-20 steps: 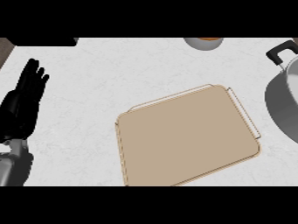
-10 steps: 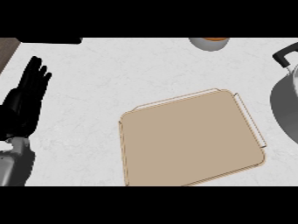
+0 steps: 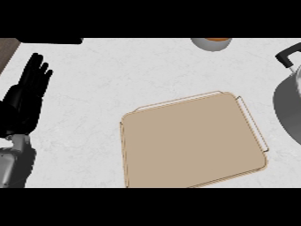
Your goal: Pick the bell pepper from the tray and place it in the pot
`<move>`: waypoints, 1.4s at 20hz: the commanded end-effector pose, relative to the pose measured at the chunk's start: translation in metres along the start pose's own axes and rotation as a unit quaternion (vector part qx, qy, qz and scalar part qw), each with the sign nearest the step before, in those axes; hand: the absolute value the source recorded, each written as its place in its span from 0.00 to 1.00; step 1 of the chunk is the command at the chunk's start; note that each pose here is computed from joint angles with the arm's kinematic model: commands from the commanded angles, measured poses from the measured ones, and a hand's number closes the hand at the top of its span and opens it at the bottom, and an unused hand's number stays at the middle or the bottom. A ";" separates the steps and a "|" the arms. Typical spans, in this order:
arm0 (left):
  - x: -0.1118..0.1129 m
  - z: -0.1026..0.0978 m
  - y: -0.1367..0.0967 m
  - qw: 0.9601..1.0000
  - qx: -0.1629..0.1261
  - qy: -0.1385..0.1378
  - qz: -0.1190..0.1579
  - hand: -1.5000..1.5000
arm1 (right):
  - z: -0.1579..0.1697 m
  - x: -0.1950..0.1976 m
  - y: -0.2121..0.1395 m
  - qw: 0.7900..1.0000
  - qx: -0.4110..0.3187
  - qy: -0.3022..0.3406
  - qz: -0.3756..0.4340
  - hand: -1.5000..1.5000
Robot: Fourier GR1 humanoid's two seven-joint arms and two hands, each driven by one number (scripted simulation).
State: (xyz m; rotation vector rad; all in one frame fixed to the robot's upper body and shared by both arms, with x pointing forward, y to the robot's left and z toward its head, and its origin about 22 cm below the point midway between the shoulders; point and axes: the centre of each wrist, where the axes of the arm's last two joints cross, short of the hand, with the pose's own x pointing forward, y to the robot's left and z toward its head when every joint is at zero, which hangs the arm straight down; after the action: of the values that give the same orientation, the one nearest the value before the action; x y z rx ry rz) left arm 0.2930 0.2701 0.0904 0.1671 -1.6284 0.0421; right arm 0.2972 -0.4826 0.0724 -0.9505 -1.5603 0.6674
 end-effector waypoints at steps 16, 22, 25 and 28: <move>-0.016 0.009 -0.004 1.000 0.006 -0.004 0.002 0.50 | -0.001 -0.045 -0.040 0.930 -0.011 -0.025 -0.367 0.00; -0.011 0.005 -0.004 1.000 -0.001 0.000 0.005 0.50 | 0.020 -0.060 -0.092 0.929 -0.013 -0.014 -0.370 0.00; -0.010 0.001 0.006 1.000 0.011 -0.001 0.006 0.50 | 0.044 -0.073 -0.098 0.929 -0.014 -0.009 -0.370 0.00; -0.007 0.003 -0.007 1.000 0.005 -0.006 0.003 0.50 | 0.049 -0.073 -0.120 0.928 -0.010 -0.011 -0.372 0.00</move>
State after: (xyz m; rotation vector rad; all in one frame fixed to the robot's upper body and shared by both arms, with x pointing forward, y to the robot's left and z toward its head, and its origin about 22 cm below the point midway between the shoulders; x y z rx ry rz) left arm 0.2896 0.2706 0.0872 0.1697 -1.6341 0.0501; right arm 0.2461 -0.5885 0.1163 -0.4254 -1.6984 0.1025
